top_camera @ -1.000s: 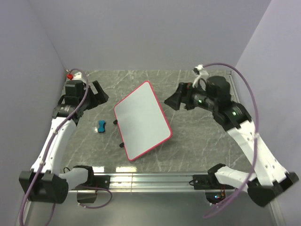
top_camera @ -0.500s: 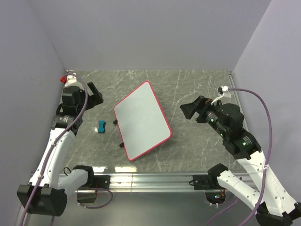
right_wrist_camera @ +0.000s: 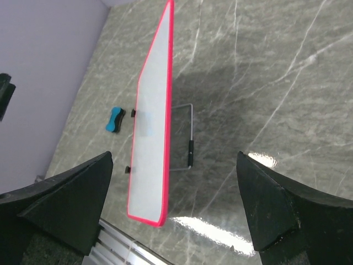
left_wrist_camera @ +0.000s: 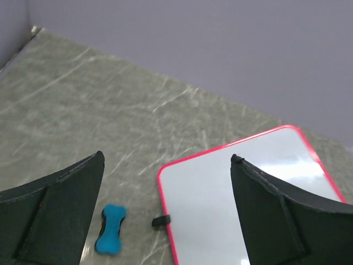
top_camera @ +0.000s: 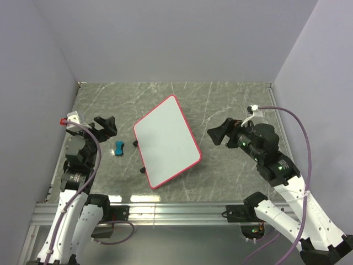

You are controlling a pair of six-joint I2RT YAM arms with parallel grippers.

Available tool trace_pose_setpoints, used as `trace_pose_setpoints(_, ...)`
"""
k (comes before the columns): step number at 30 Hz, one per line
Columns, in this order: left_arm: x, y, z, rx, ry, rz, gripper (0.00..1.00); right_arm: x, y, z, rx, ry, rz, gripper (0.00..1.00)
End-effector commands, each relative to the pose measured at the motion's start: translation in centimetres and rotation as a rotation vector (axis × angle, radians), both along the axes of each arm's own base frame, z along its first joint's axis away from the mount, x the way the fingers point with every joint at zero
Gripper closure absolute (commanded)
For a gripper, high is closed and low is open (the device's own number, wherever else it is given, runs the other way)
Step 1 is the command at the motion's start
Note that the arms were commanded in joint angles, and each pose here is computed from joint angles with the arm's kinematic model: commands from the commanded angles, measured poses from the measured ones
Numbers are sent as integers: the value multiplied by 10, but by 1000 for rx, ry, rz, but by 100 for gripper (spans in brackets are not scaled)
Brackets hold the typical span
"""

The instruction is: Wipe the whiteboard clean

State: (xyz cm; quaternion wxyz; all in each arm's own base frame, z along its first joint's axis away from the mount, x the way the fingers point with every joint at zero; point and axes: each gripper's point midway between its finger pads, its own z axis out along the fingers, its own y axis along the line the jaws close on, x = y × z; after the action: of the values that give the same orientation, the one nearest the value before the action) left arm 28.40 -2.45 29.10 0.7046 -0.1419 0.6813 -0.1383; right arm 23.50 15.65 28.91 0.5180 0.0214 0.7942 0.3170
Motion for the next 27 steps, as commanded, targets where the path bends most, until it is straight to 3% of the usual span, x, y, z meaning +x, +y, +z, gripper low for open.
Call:
trace_pose_setpoints(1,1,20,-38,-53,175,135,1,0,3,-1,2,-15,19,0)
trace_pose_setpoints(6,1,-5,-89,-61,387,10,3,1,5,-6,24,6,7,0)
trace_pose_setpoints(11,0,-26,-94,-71,390,-109,2,-1,15,-12,41,27,57,0)
trace_pose_setpoints(14,-20,-92,-74,-62,331,-546,1,-1,18,-13,40,33,75,0)
trace_pose_setpoints(18,-34,-120,-69,-89,323,-749,1,-3,22,-15,44,41,99,0)
trace_pose_setpoints(27,-34,-121,-74,-58,334,-755,1,-6,24,-17,64,41,112,0)
